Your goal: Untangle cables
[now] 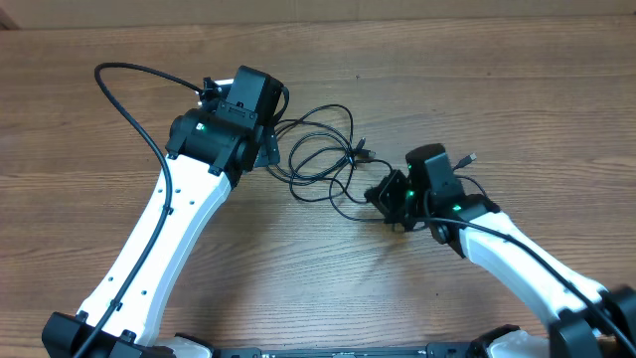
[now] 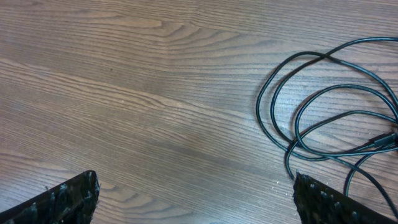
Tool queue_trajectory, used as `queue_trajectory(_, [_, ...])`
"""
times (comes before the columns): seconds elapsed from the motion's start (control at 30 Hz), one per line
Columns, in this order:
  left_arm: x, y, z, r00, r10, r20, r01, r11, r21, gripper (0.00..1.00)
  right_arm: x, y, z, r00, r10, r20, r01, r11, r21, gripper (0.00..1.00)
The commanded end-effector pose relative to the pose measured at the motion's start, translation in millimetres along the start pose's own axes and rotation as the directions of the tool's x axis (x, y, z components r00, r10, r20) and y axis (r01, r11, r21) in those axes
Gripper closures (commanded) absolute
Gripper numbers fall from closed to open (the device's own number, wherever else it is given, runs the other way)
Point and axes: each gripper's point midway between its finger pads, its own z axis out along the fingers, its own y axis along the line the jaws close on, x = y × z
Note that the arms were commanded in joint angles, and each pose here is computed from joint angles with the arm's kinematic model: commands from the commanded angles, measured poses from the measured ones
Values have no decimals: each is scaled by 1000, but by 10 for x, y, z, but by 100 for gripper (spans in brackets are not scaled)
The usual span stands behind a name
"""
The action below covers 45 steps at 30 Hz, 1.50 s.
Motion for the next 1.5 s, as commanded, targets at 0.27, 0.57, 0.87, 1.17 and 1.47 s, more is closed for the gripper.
queue_trajectory(0.27, [-31,71,-54,1000,6,26,-6,1000,-10,0,-476,2381,-2825,736,-127,665,510,750,-421,96])
queue_trajectory(0.57, [-31,71,-54,1000,6,26,-6,1000,-10,0,-349,3092,-4931,421,256,870,742,454,-493,96])
queue_trajectory(0.87, [-31,71,-54,1000,6,26,-6,1000,-10,0,-189,2880,-6047,191,612,768,840,302,-450,96])
queue_trajectory(1.17, [-31,71,-54,1000,6,26,-6,1000,-10,0,-328,2787,-6218,-210,446,870,769,625,-135,96])
queue_trajectory(1.47, [-31,71,-54,1000,6,26,-6,1000,-10,1,-667,2631,-6166,-687,-68,723,266,903,337,96])
